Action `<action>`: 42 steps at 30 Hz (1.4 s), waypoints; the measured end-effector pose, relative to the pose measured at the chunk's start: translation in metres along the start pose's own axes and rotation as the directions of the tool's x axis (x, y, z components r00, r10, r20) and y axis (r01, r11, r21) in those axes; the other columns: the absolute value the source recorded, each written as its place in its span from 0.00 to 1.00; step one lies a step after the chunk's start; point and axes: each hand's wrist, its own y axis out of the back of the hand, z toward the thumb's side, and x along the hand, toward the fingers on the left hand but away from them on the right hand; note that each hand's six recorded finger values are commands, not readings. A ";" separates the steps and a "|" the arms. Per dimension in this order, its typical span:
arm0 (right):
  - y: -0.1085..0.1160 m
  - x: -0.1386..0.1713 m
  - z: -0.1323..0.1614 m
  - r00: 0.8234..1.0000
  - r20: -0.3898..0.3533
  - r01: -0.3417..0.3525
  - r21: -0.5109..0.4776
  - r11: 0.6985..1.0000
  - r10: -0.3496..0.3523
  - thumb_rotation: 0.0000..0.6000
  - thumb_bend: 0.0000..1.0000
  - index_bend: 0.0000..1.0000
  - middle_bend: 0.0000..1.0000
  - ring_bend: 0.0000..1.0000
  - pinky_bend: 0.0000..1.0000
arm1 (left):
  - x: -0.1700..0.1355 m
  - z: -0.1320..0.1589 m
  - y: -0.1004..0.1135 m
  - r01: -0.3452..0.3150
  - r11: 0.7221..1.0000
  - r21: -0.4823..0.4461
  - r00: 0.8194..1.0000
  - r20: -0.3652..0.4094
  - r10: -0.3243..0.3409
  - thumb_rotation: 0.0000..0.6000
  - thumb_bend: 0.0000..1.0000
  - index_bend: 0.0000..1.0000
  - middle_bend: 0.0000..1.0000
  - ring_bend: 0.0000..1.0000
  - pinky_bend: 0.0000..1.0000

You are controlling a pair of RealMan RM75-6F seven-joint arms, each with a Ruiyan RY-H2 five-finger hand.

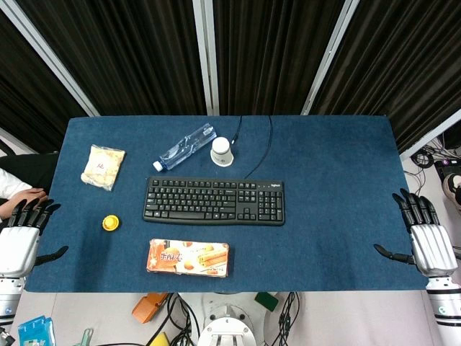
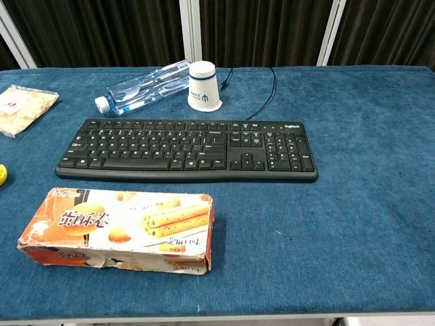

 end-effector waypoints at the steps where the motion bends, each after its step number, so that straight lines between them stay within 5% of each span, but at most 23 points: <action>1: 0.000 0.000 0.001 1.000 -0.002 -0.002 0.000 1.000 0.002 0.82 0.20 0.00 0.00 0.00 0.00 | 0.000 0.000 0.000 0.002 1.000 0.000 1.000 -0.001 -0.002 1.00 0.12 0.17 0.14 0.07 0.00; 7: -0.003 -0.006 0.012 0.999 -0.035 -0.033 0.001 0.999 0.033 0.81 0.20 0.00 0.00 0.00 0.01 | 0.000 -0.001 -0.002 0.010 1.000 -0.003 1.000 -0.006 -0.010 1.00 0.12 0.17 0.14 0.07 0.00; 10: -0.004 -0.012 0.021 0.997 -0.050 -0.049 0.024 0.999 0.050 0.80 0.23 0.00 0.07 0.06 0.22 | 0.001 0.000 -0.003 0.011 1.000 -0.005 1.000 -0.005 -0.011 1.00 0.12 0.17 0.14 0.07 0.00; 14: -0.011 -0.030 0.043 0.991 -0.089 -0.097 0.063 0.993 0.102 0.80 0.47 0.01 0.42 0.55 0.69 | 0.003 0.001 -0.005 0.013 1.000 -0.009 1.000 -0.001 -0.013 1.00 0.12 0.17 0.14 0.07 0.00; 18: -0.027 -0.058 0.073 0.971 -0.141 -0.178 0.115 0.977 0.193 0.81 0.69 0.11 0.71 0.86 0.95 | 0.004 0.001 -0.006 0.017 1.000 -0.010 1.000 -0.003 -0.017 1.00 0.12 0.17 0.14 0.07 0.00; 22: -0.048 -0.086 0.099 0.947 -0.162 -0.252 0.167 0.953 0.279 0.80 0.83 0.19 0.82 0.98 1.00 | 0.002 -0.002 -0.008 0.024 1.000 -0.011 1.000 -0.015 -0.025 1.00 0.12 0.17 0.14 0.07 0.00; 27: -0.076 -0.119 0.129 0.920 -0.160 -0.322 0.213 0.923 0.358 0.80 0.92 0.24 0.87 1.00 1.00 | -0.001 -0.007 -0.011 0.036 0.999 -0.011 0.999 -0.033 -0.037 1.00 0.12 0.17 0.14 0.07 0.00; 42: -0.136 -0.159 0.179 0.862 -0.139 -0.435 0.293 0.852 0.488 0.80 0.94 0.24 0.89 1.00 1.00 | -0.002 -0.009 -0.015 0.045 0.999 -0.012 0.998 -0.040 -0.046 1.00 0.12 0.17 0.14 0.07 0.00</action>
